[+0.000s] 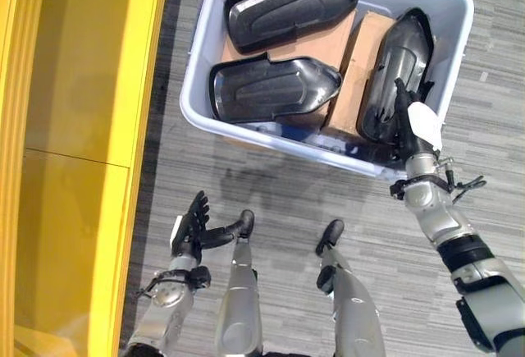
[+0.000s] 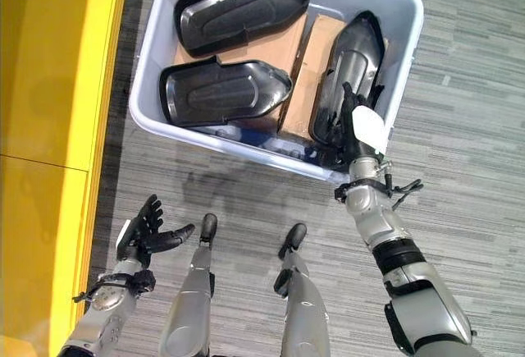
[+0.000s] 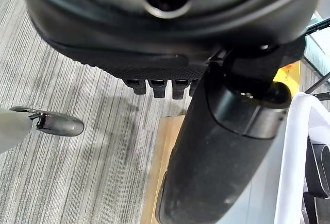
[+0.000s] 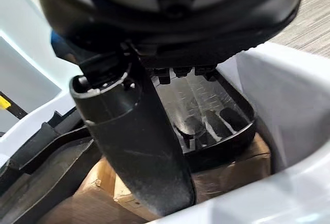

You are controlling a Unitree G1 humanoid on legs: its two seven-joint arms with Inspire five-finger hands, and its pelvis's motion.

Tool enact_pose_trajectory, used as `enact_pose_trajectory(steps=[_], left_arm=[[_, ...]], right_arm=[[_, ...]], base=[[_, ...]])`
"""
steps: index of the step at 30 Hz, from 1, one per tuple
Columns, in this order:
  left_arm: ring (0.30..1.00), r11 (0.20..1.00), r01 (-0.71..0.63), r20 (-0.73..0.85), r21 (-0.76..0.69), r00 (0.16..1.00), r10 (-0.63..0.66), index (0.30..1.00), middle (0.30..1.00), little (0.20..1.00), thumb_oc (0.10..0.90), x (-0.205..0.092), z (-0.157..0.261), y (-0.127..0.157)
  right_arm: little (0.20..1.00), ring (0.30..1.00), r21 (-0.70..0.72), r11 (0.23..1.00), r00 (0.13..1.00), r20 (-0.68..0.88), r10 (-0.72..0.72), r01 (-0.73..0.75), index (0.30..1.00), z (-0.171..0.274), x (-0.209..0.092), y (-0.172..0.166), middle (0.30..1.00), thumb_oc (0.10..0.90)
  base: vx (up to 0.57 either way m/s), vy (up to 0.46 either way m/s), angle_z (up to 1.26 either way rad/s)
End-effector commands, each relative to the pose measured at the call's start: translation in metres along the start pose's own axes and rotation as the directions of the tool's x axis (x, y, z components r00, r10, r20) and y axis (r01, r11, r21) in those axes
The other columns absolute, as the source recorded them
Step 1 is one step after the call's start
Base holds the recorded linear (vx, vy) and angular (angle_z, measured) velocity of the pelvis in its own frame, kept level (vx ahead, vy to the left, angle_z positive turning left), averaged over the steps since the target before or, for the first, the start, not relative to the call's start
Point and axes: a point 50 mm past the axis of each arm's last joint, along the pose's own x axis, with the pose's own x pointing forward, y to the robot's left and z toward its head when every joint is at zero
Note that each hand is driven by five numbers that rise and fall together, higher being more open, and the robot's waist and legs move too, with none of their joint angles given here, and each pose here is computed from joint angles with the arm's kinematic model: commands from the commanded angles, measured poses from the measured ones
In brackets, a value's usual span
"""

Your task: Move parts from the plastic box to the shelf.

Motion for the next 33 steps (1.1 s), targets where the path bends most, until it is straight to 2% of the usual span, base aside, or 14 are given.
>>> enact_pose_trajectory(steps=[1, 12, 18, 21, 28, 29, 30, 33], left_arm=[[1.0, 1.0, -0.005, 0.095, 0.022, 0.995, 0.003, 1.0, 1.0, 1.0, 0.9, -0.006, 0.013, 0.004], [1.0, 1.0, 0.005, 0.097, 0.017, 0.995, -0.007, 1.0, 1.0, 1.0, 0.9, -0.005, 0.013, -0.001], [1.0, 1.0, 0.023, 0.105, 0.015, 0.994, -0.025, 1.0, 1.0, 1.0, 0.9, -0.003, 0.014, -0.007], [1.0, 0.999, 0.05, 0.114, 0.019, 0.992, -0.052, 1.0, 1.0, 1.0, 0.9, -0.001, 0.016, -0.013], [1.0, 0.994, 0.102, 0.117, 0.024, 0.988, -0.105, 1.0, 1.0, 1.0, 0.9, 0.004, 0.017, -0.028], [1.0, 0.993, 0.113, 0.117, 0.027, 0.986, -0.115, 1.0, 1.0, 1.0, 0.9, 0.005, 0.017, -0.03], [1.0, 0.993, 0.117, 0.116, 0.027, 0.986, -0.119, 1.0, 1.0, 1.0, 0.9, 0.005, 0.017, -0.032], [1.0, 0.993, 0.117, 0.115, 0.031, 0.986, -0.12, 1.0, 1.0, 1.0, 0.9, 0.006, 0.016, -0.033]], right_arm=[[1.0, 1.0, 0.008, 0.991, 0.985, 0.107, -0.134, 0.134, 1.0, 0.024, 0.018, -0.027, 1.0, 0.9], [1.0, 1.0, 0.084, 0.984, 0.985, 0.058, -0.161, 0.156, 1.0, 0.028, 0.024, -0.018, 1.0, 0.9], [1.0, 1.0, 0.026, 0.989, 0.989, -0.007, -0.147, 0.148, 1.0, 0.015, 0.027, -0.012, 1.0, 0.9], [1.0, 1.0, -0.031, 0.993, 0.987, -0.108, -0.117, 0.115, 1.0, -0.004, 0.029, -0.005, 1.0, 0.9], [1.0, 1.0, -0.043, 0.996, 0.964, -0.25, -0.085, 0.076, 1.0, -0.028, 0.022, 0.006, 1.0, 0.9], [0.585, 0.585, -0.059, 0.997, 0.961, -0.267, -0.07, 0.056, 0.585, -0.032, 0.02, 0.01, 0.585, 0.604], [0.3, 0.3, -0.068, 0.997, 0.962, -0.269, -0.056, 0.039, 0.3, -0.033, 0.018, 0.013, 0.3, 0.4], [0.3, 0.3, -0.095, 0.995, 0.965, -0.262, -0.029, 0.004, 0.3, -0.035, 0.013, 0.02, 0.3, 0.4]], base=[[0.0, 0.0, 0.0], [0.0, 0.0, 0.0], [0.0, 0.0, 0.0], [0.0, 0.0, 0.0], [0.0, 0.004, 0.03], [0.0, 0.018, 0.06], [0.0, 0.015, 0.05], [0.0, 0.005, -0.01]])
